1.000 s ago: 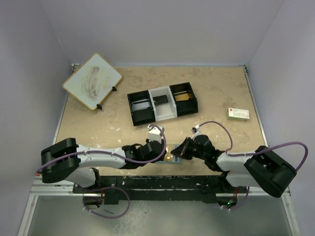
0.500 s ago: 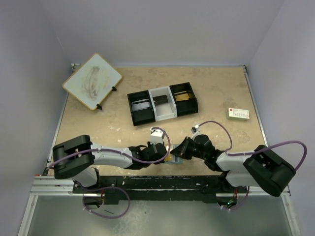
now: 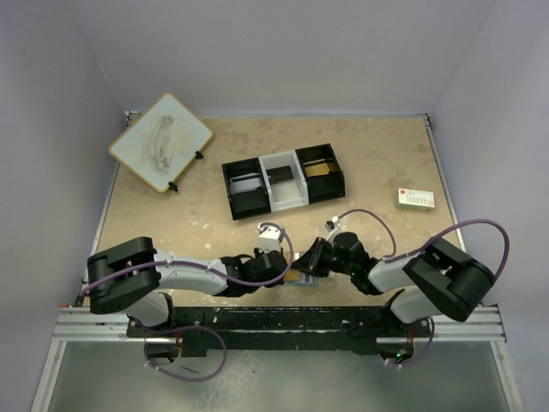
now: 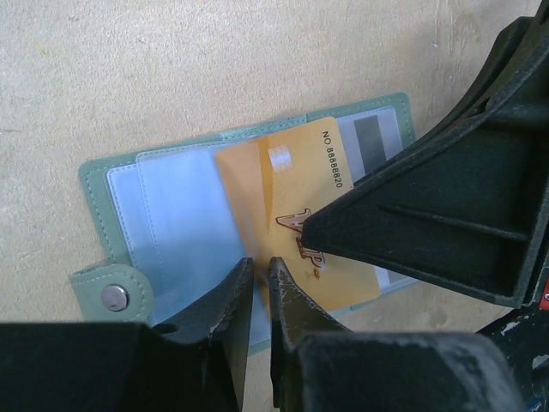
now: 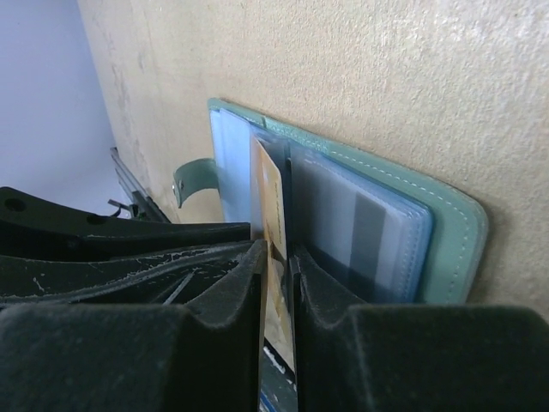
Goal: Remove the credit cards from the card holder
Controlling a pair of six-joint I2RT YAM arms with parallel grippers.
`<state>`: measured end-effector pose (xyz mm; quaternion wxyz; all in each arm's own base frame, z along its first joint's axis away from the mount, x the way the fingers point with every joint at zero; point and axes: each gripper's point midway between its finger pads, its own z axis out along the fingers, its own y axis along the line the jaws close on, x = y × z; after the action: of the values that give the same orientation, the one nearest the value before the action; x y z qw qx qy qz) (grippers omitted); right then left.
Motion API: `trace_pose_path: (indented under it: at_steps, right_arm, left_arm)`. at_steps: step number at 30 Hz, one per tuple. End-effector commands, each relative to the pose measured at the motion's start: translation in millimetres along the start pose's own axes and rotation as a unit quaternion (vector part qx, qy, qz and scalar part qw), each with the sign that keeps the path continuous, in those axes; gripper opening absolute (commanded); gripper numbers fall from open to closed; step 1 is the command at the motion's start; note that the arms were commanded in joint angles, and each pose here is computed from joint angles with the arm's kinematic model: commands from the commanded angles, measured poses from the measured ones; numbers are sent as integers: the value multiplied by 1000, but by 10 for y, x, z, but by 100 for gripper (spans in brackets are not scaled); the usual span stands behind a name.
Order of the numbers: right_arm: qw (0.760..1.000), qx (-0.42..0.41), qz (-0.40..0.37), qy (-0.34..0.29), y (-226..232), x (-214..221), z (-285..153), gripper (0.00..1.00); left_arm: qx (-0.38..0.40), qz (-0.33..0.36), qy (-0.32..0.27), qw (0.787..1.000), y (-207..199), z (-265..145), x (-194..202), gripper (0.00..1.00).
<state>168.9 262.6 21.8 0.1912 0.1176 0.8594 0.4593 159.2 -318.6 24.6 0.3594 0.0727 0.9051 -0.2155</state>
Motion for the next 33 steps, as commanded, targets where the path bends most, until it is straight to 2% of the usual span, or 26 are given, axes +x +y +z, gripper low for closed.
trace_pose_path:
  at_steps: [1, 11, 33]
  right_arm:
    - [1000, -26, -12, 0, 147, -47, 46, 15]
    - [1000, 11, -15, -22, 15, -99, -31, 0]
    - [989, 52, -90, -102, 130, -444, -328, 0]
  left_arm:
    - [-21, 13, 14, 1000, 154, -41, 92, 10]
    - [-30, 14, 9, 999, 205, -61, 71, 10]
    - [-5, 4, -6, 1000, 85, -149, -62, 14]
